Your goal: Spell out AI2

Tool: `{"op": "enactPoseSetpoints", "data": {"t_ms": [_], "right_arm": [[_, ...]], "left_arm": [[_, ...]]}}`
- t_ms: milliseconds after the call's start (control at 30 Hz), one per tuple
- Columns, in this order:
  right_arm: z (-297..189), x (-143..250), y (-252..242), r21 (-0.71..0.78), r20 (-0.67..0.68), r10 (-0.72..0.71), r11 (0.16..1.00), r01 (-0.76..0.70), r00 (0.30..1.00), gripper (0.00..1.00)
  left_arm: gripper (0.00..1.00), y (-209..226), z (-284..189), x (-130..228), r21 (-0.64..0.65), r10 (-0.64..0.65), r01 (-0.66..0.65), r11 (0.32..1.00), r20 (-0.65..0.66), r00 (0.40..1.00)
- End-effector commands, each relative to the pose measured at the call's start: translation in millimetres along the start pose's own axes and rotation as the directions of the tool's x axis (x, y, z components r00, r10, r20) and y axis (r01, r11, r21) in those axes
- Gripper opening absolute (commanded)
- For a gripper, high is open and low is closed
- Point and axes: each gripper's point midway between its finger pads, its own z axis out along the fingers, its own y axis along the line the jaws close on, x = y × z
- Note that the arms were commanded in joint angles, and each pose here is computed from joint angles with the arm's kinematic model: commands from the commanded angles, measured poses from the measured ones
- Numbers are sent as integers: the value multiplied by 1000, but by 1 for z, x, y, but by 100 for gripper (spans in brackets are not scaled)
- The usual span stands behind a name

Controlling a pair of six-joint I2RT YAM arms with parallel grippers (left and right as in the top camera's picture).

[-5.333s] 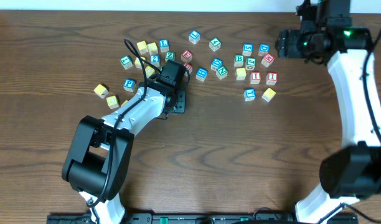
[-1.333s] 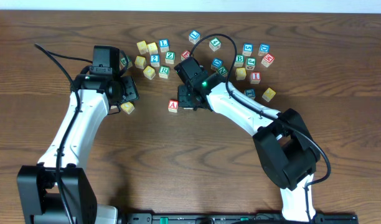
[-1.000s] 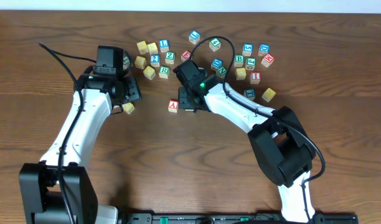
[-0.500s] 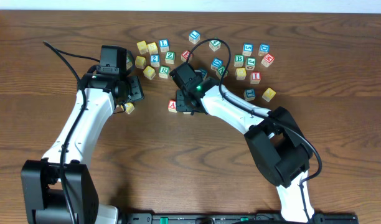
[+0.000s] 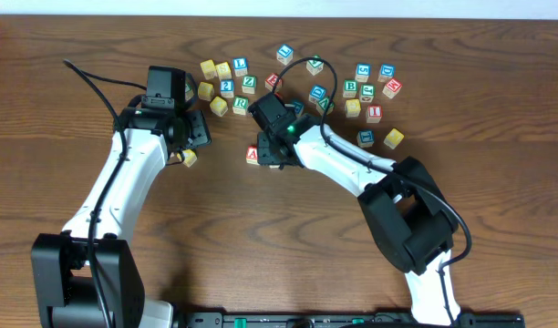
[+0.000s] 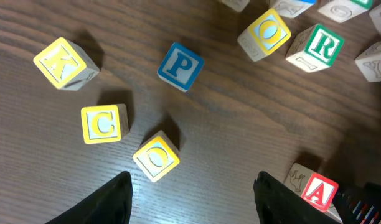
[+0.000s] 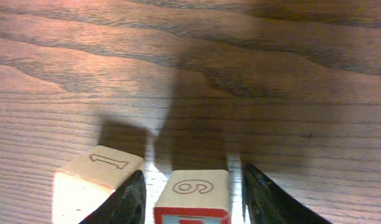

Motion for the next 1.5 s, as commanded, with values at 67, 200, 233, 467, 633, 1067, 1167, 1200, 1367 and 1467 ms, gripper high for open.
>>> {"op": "enactPoseSetpoints", "data": {"t_ms": [67, 200, 233, 467, 633, 1067, 1167, 1200, 1367, 1467], "right_arm": [[-28, -26, -6, -30, 50, 33, 999, -31, 998, 48], [-50, -39, -7, -52, 87, 3, 999, 2, 996, 50], [-56, -42, -7, -58, 100, -6, 998, 12, 995, 50], [-98, -67, -14, -106, 176, -15, 994, 34, 984, 59], [-99, -74, -24, -122, 170, 14, 993, 7, 985, 58], [-96, -60, -50, -33, 107, 28, 999, -25, 994, 57], [-95, -54, -63, 34, 92, 27, 999, -31, 995, 57], [-95, -53, -68, 59, 89, 27, 998, -32, 996, 58], [-95, -49, -85, 134, 83, 30, 990, -41, 996, 58], [-96, -52, -96, 152, 80, 41, 987, -53, 996, 58]], "left_arm": [[62, -2, 3, -6, 2, 3, -3, 1000, 19, 1000], [62, -4, 3, -11, 9, 2, -2, 1000, 37, 999], [62, -4, 3, -12, 11, 2, -2, 1000, 43, 999], [61, -10, 2, -23, 31, 3, -5, 1000, 86, 996], [61, -38, -17, -45, 67, 78, -89, 994, 149, 986], [58, -105, 16, -110, 60, 201, -206, 977, 78, 977], [56, -108, 38, -111, 54, 214, -217, 975, 59, 975], [55, -107, 46, -109, 52, 218, -220, 974, 49, 975], [53, -106, 80, -100, 41, 230, -230, 972, 7, 973], [53, -105, 95, -97, 38, 239, -238, 970, -2, 971]]}}
